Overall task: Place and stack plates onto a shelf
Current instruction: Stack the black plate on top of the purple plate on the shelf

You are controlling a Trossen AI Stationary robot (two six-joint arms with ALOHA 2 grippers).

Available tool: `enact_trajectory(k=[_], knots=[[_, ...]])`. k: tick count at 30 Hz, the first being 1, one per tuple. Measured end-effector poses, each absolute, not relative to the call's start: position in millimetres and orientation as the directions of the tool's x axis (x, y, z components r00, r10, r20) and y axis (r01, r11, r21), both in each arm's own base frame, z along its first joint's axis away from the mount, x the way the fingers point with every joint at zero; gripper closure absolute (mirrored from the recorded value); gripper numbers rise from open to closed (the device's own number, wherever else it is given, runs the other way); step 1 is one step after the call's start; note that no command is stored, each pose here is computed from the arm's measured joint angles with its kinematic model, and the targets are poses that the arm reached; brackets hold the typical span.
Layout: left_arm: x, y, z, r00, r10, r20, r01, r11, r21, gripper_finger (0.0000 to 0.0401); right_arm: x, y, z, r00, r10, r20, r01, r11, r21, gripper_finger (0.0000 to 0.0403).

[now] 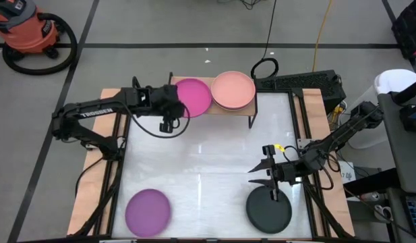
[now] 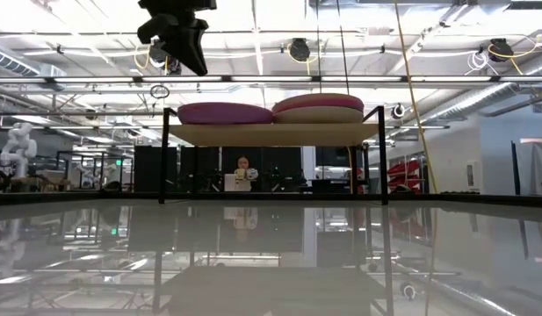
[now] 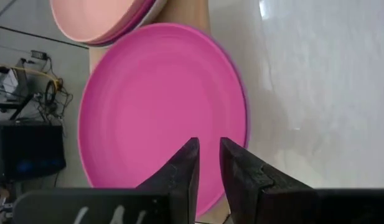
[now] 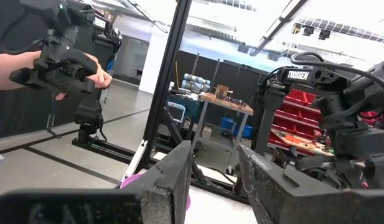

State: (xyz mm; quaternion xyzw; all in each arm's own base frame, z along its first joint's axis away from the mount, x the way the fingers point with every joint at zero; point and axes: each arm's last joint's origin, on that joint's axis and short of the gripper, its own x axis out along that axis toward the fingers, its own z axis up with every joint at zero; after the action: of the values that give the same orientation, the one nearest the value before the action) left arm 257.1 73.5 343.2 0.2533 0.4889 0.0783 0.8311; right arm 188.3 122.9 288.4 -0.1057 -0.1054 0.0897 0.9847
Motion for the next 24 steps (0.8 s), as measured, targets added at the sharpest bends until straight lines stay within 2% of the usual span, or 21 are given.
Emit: enact_trajectory(k=[4,9,12,16,20,24], knots=[[256,71,355,0.515,0.400,-0.758,0.071,0.861,0.503,0.0301,188,123,288,0.962,0.199,0.188,-0.155,0.961,-0.228,0.0287],[257,56,393,0.612,0.417,-0.672,-0.064,0.873,0.483,0.0262,189,123,286,0.965,0.202,0.166,-0.160,0.959,-0.234,0.0287],[253,40,421,0.697,0.385,-0.605,-0.115,0.893,0.436,0.0260,189,123,283,0.969,0.204,0.140,-0.172,0.962,-0.213,0.0287],[234,15,447,0.802,0.317,-0.506,-0.098,0.906,0.413,0.0273,190,124,278,0.974,0.208,0.088,-0.190,0.965,-0.182,0.0287],[200,1,463,0.862,0.311,-0.402,-0.150,0.911,0.384,0.0288,190,124,273,0.977,0.210,0.039,-0.202,0.968,-0.150,0.0287],[167,-3,468,0.914,0.281,-0.293,-0.206,0.943,0.262,0.0293,190,124,271,0.977,0.210,0.022,-0.205,0.967,-0.150,0.0287]])
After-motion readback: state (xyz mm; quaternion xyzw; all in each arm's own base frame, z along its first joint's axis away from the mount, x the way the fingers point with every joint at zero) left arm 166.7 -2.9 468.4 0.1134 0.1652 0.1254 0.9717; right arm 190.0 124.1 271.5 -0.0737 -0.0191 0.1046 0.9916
